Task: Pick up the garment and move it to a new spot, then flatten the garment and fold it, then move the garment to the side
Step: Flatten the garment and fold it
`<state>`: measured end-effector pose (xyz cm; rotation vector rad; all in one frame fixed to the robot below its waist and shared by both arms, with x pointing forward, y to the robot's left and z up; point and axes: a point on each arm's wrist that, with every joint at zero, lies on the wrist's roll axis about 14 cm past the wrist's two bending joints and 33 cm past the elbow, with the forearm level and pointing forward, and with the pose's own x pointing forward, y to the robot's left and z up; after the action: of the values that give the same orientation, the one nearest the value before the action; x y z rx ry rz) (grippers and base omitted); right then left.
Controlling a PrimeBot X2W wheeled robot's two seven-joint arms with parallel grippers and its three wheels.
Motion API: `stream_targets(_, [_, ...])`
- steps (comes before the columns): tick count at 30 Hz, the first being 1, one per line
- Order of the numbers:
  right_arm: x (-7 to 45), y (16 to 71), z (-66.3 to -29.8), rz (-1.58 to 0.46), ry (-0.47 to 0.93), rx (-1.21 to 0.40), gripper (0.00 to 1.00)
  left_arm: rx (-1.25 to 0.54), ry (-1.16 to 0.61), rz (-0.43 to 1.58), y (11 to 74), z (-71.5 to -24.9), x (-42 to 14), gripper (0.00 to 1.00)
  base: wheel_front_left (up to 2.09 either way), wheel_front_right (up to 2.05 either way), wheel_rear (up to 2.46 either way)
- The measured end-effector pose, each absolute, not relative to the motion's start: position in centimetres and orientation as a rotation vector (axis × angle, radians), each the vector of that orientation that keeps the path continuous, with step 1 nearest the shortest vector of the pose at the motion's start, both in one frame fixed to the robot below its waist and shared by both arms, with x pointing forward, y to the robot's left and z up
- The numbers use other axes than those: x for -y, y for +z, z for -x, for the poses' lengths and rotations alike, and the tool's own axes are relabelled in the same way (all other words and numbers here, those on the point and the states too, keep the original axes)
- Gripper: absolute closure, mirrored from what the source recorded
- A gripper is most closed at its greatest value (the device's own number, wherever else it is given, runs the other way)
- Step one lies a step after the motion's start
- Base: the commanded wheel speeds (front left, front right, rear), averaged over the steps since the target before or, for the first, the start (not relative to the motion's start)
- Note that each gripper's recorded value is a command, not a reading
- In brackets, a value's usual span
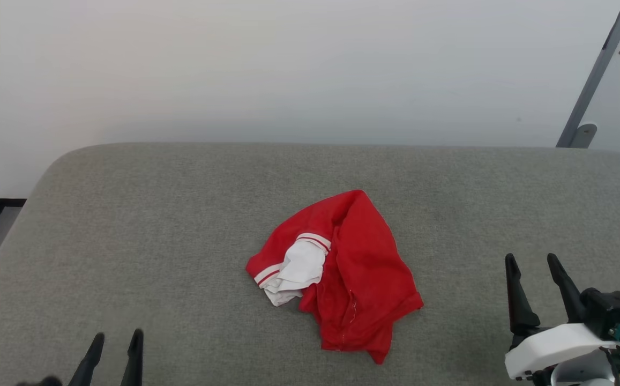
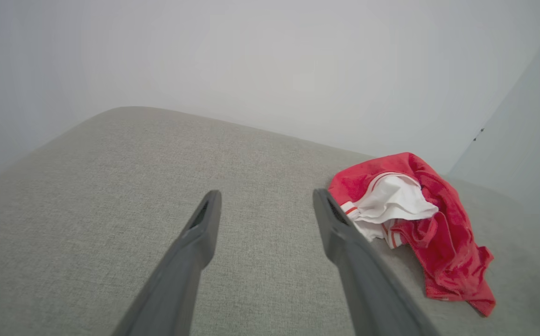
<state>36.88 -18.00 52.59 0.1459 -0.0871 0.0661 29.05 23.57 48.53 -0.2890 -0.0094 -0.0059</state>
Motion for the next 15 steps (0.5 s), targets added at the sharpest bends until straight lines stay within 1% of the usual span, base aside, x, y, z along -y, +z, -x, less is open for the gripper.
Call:
stream_targets(8, [18.3,52.0,-36.9,-0.147,0.056,0.065,0.0,-0.057,-0.154,0.239,49.3,-32.5,-21.1,0.0,0.0,0.0,0.0])
stream_targets(13, [18.7,51.4,-36.9,-0.149,0.042,0.049,0.0,-0.119,-0.287,0.188,50.3,-35.2,-18.4,0.0,0.0,0.0,0.0])
stream_targets(15, [19.0,51.1,-36.9,-0.15,0.032,0.04,0.0,-0.181,-0.371,0.17,50.5,-36.6,-16.6,0.0,0.0,0.0,0.0])
